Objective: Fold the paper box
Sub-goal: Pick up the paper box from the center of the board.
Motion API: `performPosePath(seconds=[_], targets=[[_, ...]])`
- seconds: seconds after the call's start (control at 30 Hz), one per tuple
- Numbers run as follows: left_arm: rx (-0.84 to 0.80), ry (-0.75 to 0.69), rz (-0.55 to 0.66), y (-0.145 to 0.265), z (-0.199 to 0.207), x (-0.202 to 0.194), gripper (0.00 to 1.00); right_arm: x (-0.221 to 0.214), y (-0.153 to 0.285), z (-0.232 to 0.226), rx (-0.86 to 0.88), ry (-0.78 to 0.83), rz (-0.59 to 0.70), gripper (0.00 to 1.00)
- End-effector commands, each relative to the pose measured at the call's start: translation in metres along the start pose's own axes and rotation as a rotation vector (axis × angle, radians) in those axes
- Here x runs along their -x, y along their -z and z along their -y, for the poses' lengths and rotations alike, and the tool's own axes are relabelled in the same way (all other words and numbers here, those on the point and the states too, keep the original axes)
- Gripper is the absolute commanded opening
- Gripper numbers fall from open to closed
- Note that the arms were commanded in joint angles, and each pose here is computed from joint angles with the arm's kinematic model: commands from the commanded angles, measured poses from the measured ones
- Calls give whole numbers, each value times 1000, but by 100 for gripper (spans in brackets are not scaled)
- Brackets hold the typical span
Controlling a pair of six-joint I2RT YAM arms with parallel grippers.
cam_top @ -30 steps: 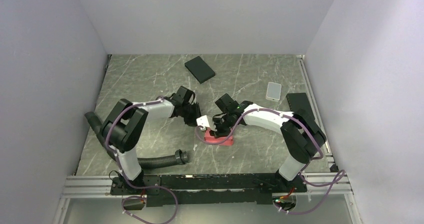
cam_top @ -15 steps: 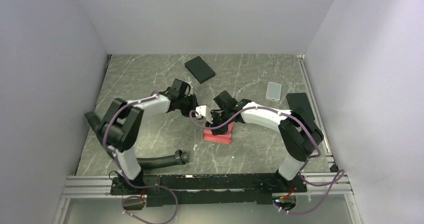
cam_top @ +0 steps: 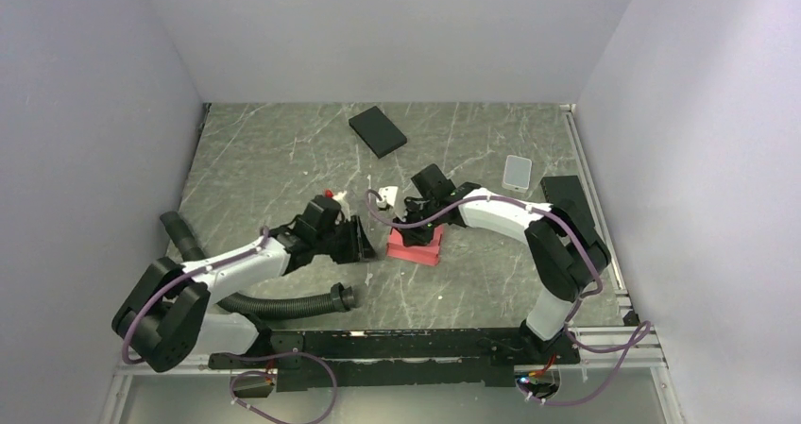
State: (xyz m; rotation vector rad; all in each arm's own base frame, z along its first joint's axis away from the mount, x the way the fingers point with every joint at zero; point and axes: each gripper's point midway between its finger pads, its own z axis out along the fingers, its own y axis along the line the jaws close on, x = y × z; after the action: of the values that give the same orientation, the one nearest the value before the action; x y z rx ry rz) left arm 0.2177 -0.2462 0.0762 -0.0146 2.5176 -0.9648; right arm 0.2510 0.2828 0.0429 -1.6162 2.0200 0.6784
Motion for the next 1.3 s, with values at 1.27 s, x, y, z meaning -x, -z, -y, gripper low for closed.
performPosePath(seconds=[1.27], targets=[[39,625,221,-62,2,-7,48,-7,-8,14,2,-135,-2,23]])
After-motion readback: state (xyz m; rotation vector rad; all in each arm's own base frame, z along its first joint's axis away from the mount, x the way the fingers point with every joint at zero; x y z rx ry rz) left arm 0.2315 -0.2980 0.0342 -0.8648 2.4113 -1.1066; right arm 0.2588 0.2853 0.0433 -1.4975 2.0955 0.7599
